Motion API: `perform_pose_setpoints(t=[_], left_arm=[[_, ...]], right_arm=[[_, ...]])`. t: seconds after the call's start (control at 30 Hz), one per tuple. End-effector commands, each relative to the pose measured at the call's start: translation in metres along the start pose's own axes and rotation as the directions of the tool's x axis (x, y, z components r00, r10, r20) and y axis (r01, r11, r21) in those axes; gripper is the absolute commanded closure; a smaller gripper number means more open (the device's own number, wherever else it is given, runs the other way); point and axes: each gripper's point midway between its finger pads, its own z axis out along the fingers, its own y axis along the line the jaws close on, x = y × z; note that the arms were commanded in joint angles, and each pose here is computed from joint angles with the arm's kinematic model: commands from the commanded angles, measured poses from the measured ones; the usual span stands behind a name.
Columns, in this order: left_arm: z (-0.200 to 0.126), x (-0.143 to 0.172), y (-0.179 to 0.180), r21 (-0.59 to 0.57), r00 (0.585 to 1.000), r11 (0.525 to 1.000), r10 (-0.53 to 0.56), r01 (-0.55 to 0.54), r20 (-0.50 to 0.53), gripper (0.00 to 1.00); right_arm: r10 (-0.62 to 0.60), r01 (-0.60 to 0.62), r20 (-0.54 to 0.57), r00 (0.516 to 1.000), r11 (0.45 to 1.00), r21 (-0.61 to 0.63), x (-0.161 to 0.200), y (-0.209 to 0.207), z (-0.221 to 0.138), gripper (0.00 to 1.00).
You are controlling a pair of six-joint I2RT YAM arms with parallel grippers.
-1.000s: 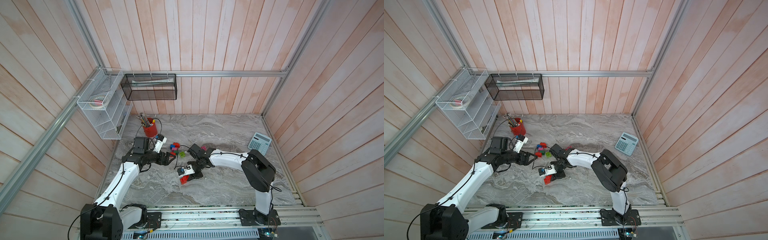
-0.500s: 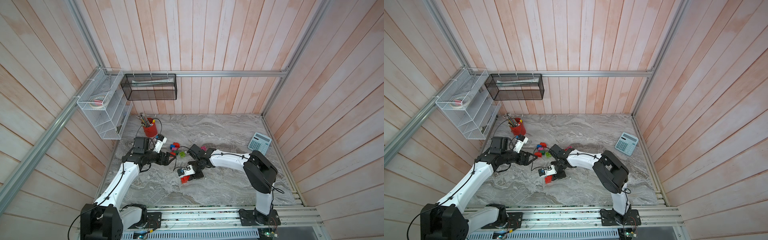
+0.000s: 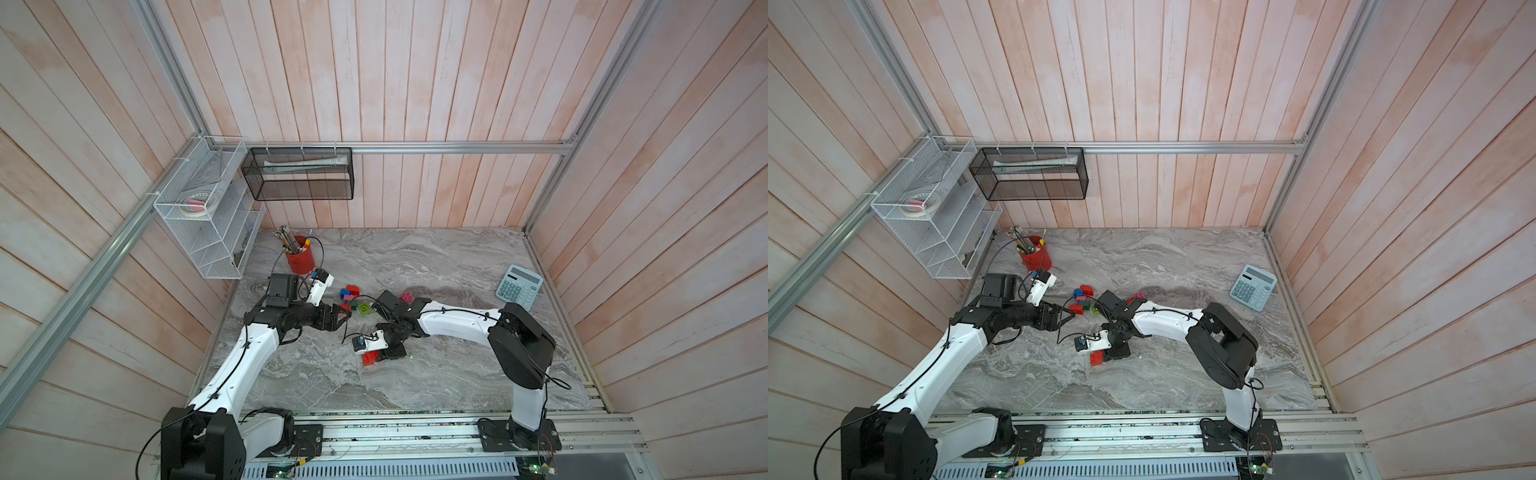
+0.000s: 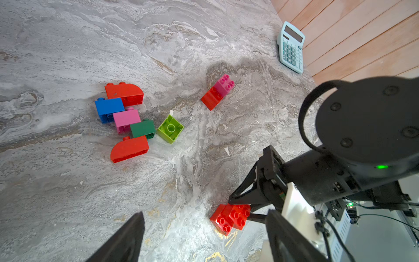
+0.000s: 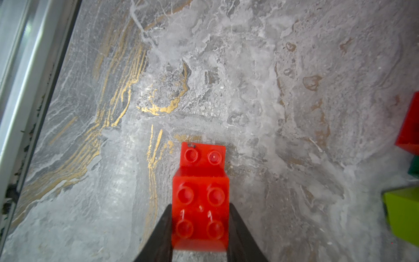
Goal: Assemble the letter s with lego
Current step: Assemble the lego brick with the lego brick.
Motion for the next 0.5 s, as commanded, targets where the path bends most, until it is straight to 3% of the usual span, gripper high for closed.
perform_pose_setpoints(t=[0.0,0.47], left_arm=[[0.0,-0.0014,0.0016,0.001,1.0,1.0,0.008,-0.008,-0.005,0.13],[-0.0006,-0.0011,0.0042,-0.016,1.0,1.0,0.005,-0.006,-0.008,0.14]], right_arm=[[0.073,-0.073,-0.109,0.991,0.997,0.002,0.0264,0.0123,0.0074,0.85],[0.159,-0.157,-0.19,0.969,0.987,0.028,0.035,0.0197,0.0145,0.86]])
